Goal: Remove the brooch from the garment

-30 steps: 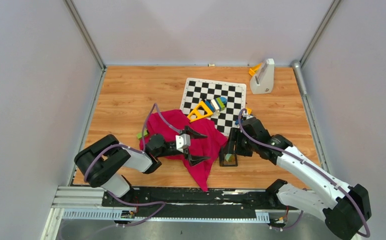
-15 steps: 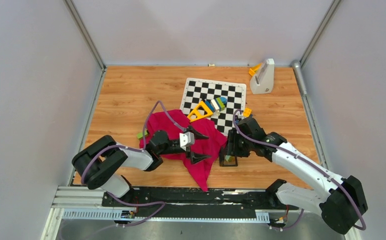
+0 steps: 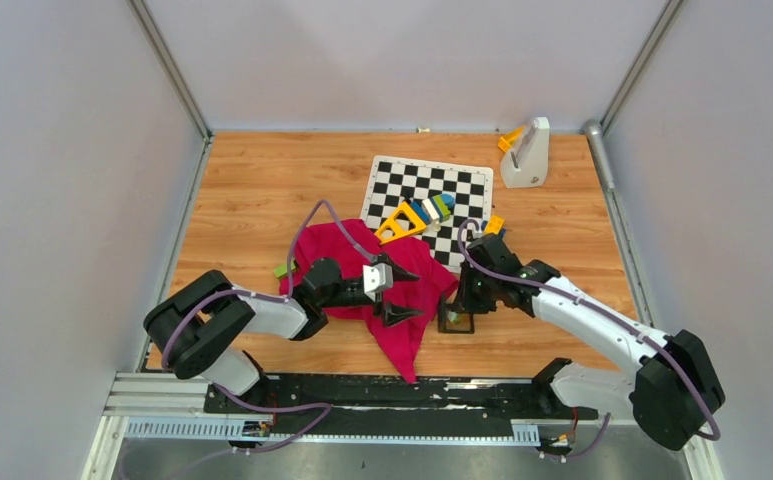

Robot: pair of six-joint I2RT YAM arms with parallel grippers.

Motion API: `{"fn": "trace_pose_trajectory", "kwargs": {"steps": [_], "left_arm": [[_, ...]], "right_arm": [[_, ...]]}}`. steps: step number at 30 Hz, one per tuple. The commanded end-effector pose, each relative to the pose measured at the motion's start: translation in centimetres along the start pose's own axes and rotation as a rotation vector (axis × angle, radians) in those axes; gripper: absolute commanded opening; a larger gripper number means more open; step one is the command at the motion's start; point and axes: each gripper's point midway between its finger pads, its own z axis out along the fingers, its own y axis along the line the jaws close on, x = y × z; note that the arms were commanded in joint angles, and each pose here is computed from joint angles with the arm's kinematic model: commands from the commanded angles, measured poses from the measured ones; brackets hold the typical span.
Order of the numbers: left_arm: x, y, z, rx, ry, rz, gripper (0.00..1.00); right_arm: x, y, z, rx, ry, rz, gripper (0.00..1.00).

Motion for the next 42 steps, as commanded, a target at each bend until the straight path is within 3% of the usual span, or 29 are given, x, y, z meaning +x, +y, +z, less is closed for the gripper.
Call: {"fn": "trace_pose_trajectory", "kwargs": {"steps": [1,6,9,11,13,15,16,18,32,42], "left_arm": [[-2.0,0.3,0.4,0.008,-0.042,0.057,0.8],[-1.6,0.3,0.6,0.015,-0.02,0.047,0.77],[-0.1,-0.3,1.1,0.041,0.052,0.053,0.69],[0.2,-0.5,2.1,0.056,0.095,0.062,0.63],[0.4,-0.8,2.9,0.07,0.116,0.048,0.53],[0.3,-0.8,3.4,0.076,0.116,0.021,0.36],[0.3,-0.8,3.5,0.075,0.117,0.012,0.2],[0.5,-0.7,3.7,0.073,0.136,-0.006,0.02],[3.9,-1.2,4.0,0.113,0.317,-0.037,0.0],[4.8,-1.1,5.4,0.134,0.32,-0.086,0.0]], "right_arm": [[0.4,-2.7,0.3,0.144,0.003,0.052,0.08],[-0.1,-3.8,-0.3,0.199,-0.049,0.085,0.09],[-0.4,-3.6,-0.8,0.189,-0.073,0.094,0.2],[-0.8,-4.1,-1.1,0.214,-0.109,0.114,0.23],[-1.2,-5.3,-1.3,0.266,-0.156,0.156,0.18],[-1.5,-6.5,-1.6,0.315,-0.205,0.205,0.1],[-1.7,-7.0,-1.8,0.335,-0.227,0.224,0.07],[-1.9,-7.6,-1.8,0.354,-0.253,0.247,0.0],[-0.1,-8.5,2.4,0.396,-0.121,0.223,0.0],[0.9,-6.8,3.9,0.252,-0.047,0.193,0.0]]}}
